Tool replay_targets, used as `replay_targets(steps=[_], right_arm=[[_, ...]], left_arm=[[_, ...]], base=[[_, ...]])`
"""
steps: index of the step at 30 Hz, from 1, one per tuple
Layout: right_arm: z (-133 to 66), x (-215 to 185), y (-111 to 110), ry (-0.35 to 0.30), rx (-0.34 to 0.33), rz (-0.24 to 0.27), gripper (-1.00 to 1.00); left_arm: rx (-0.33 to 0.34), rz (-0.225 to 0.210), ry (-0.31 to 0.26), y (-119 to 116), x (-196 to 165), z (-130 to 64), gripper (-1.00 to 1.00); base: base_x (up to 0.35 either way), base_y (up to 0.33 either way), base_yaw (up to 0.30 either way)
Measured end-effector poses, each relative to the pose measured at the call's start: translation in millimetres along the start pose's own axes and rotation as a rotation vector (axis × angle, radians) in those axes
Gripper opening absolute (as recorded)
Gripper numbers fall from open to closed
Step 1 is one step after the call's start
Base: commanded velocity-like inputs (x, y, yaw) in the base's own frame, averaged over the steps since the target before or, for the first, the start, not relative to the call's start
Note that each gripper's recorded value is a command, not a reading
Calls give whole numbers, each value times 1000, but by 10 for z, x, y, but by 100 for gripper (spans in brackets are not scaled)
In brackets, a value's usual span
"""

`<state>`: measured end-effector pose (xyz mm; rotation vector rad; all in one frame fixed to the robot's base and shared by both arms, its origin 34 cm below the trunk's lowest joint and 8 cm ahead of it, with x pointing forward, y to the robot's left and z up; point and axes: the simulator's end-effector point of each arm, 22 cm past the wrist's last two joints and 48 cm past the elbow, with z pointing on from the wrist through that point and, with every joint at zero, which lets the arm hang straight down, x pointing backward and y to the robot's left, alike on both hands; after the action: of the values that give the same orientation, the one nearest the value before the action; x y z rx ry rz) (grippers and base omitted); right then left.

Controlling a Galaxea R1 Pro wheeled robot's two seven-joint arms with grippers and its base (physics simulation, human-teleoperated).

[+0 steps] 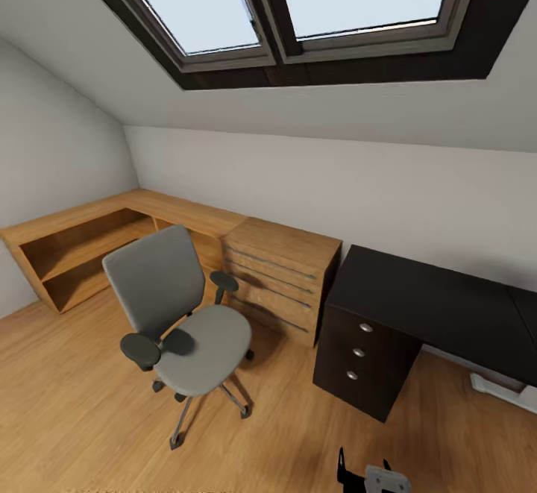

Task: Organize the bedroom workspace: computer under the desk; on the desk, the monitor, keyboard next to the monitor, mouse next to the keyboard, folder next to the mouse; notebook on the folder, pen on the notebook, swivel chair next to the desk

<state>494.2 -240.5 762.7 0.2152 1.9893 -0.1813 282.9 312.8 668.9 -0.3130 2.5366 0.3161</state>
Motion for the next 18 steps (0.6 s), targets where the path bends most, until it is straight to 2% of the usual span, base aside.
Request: replay_targets(steps=[13,18], right_arm=[[-34,-17,-18,-19,9,9,100],[-73,-118,-158,-70,89,31,100]], left_arm=[[0,0,0,0,0,0,100],[2,1,-1,-9,-1,-2,100]], base=[[0,0,280],[0,0,280]])
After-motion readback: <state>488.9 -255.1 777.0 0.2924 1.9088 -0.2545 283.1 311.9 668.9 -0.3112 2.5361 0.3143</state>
